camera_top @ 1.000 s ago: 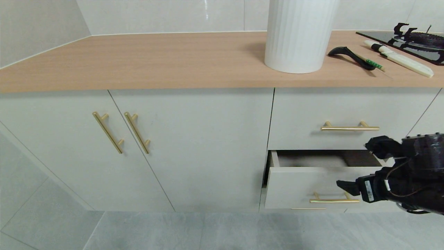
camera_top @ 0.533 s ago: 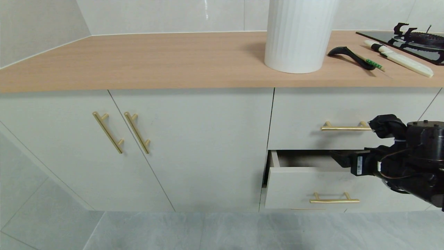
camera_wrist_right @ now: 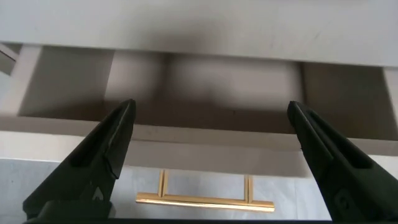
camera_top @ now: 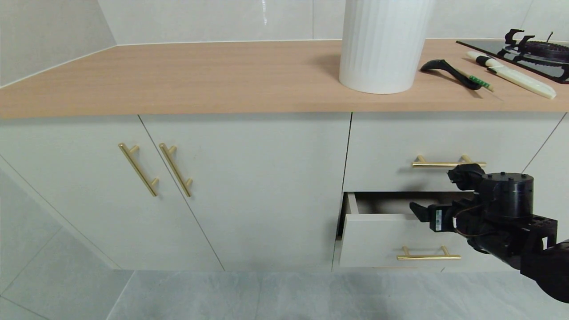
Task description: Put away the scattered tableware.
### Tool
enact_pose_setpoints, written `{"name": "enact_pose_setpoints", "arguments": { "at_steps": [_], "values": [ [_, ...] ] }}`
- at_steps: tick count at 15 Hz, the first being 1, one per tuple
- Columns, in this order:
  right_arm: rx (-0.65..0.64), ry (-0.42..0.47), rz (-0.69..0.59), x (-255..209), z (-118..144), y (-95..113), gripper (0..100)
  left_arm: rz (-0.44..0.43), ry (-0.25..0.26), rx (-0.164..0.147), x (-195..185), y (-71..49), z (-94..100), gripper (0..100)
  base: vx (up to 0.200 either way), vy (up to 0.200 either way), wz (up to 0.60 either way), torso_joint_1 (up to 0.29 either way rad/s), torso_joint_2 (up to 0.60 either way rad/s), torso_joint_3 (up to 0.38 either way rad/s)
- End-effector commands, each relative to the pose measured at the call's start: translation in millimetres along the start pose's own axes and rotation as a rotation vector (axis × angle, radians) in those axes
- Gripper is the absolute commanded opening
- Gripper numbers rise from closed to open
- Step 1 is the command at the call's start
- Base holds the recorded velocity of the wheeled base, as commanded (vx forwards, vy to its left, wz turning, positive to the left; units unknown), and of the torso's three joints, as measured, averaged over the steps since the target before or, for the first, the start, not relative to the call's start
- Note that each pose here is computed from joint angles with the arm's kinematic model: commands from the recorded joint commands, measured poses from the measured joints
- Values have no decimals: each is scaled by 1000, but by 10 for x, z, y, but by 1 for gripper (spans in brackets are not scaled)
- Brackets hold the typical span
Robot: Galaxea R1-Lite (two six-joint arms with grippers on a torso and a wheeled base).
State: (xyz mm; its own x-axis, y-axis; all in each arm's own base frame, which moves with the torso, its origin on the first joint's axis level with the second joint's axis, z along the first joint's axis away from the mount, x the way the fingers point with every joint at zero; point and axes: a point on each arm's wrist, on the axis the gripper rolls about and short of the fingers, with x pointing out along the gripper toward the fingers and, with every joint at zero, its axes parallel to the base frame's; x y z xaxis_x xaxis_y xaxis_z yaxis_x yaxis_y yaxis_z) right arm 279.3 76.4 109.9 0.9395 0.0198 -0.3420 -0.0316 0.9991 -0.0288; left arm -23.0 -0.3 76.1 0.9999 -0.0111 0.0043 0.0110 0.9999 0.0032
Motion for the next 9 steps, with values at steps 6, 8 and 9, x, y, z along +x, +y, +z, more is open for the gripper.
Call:
{"name": "enact_pose_setpoints", "arguments": {
  "at_steps": [6, 8, 9],
  "values": [
    [-12, 31, 0, 29, -68, 10, 100, 0, 1, 0, 1, 0, 0, 100, 0, 0, 0, 0, 0, 0],
    [-19, 41, 5, 36, -93, 33, 100, 0, 1, 0, 1, 0, 0, 100, 0, 0, 0, 0, 0, 0],
    [-22, 51, 6, 34, -106, 32, 100, 0, 1, 0, 1, 0, 0, 100, 0, 0, 0, 0, 0, 0]
  ]
}}
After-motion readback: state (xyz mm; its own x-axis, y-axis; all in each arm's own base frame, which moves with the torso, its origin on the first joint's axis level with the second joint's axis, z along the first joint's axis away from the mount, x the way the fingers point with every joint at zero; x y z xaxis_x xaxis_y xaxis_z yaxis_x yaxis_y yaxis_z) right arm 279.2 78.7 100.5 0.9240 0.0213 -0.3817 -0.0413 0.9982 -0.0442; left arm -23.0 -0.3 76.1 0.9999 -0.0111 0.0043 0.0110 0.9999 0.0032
